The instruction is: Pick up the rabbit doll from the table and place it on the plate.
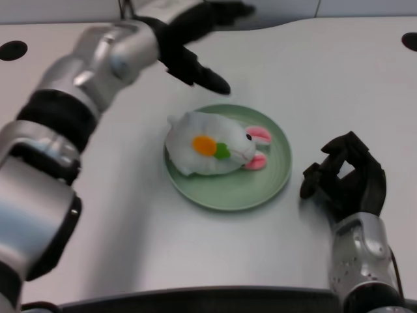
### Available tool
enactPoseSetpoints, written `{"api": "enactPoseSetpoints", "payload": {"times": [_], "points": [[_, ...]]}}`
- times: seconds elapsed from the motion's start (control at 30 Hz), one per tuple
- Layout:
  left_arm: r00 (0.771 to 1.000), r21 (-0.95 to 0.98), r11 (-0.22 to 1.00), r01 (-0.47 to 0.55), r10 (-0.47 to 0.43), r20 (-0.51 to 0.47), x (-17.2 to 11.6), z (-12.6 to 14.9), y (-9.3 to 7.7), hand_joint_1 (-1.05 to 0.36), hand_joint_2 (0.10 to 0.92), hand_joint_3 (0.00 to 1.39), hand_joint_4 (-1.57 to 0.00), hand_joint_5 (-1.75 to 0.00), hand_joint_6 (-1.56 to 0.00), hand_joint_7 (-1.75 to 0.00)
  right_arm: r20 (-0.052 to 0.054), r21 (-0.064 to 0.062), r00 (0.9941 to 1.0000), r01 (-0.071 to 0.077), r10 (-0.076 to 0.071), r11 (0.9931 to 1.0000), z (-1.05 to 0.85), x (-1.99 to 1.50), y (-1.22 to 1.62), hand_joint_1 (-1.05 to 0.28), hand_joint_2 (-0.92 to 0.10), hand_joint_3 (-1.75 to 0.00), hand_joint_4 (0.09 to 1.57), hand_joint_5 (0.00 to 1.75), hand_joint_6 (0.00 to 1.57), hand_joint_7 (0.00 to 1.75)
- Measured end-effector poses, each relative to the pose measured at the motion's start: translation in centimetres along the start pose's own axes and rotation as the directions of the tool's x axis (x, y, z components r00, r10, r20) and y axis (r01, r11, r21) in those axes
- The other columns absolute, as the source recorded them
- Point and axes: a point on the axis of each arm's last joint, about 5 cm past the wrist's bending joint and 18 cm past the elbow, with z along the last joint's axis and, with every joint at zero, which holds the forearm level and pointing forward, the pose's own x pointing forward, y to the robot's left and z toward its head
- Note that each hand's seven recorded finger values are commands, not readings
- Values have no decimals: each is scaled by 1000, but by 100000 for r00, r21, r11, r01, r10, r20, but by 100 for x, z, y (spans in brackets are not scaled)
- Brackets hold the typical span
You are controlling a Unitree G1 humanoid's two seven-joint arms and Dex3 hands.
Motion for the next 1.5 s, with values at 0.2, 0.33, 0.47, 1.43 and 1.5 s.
{"api": "enactPoseSetpoints", "payload": {"times": [0.2, 0.33, 0.47, 1.43, 1.5], "points": [[99616, -13320, 98833, -7395, 6692, -5645, -272, -312, -93, -897, 921, 134, 1, -600, -157, -299, -795, 246, 99994, -796, 797, 99997, 7, 18, -6, -1048, -261, -1549, 1534, 1473, 1101, 1746], [99199, -21013, 97130, -11146, 9608, -8202, -438, -456, -224, -892, 921, 157, 1, -663, -156, -322, -522, 1337, 99998, -372, 379, 99990, 17, 30, -3, -1048, -245, -1545, 1557, 1459, 1122, 1746], [97949, -32974, 92232, -20149, 19010, -6679, -603, -550, -322, -785, 921, 102, 1, -878, -175, -380, 112, 1526, 99997, -700, 699, 99986, 29, 42, 4, -1048, -259, -1555, 1549, 1444, 1100, 1734], [81844, -74980, 32990, -57356, 19236, -54143, -1580, -440, -1493, -387, 921, 495, -379, -1735, -246, -1203, 1427, 851, 99956, -2618, 2606, 99962, 21, 31, 34, -1048, -300, -1498, 1571, 1429, 1104, 1745], [80757, -75677, 28479, -58838, 16000, -56766, -1609, -391, -1505, -376, 921, 514, -412, -1743, -268, -1229, 1611, 807, 99954, -2570, 2556, 99964, 20, 26, 30, -1048, -302, -1505, 1572, 1426, 1108, 1745]]}}
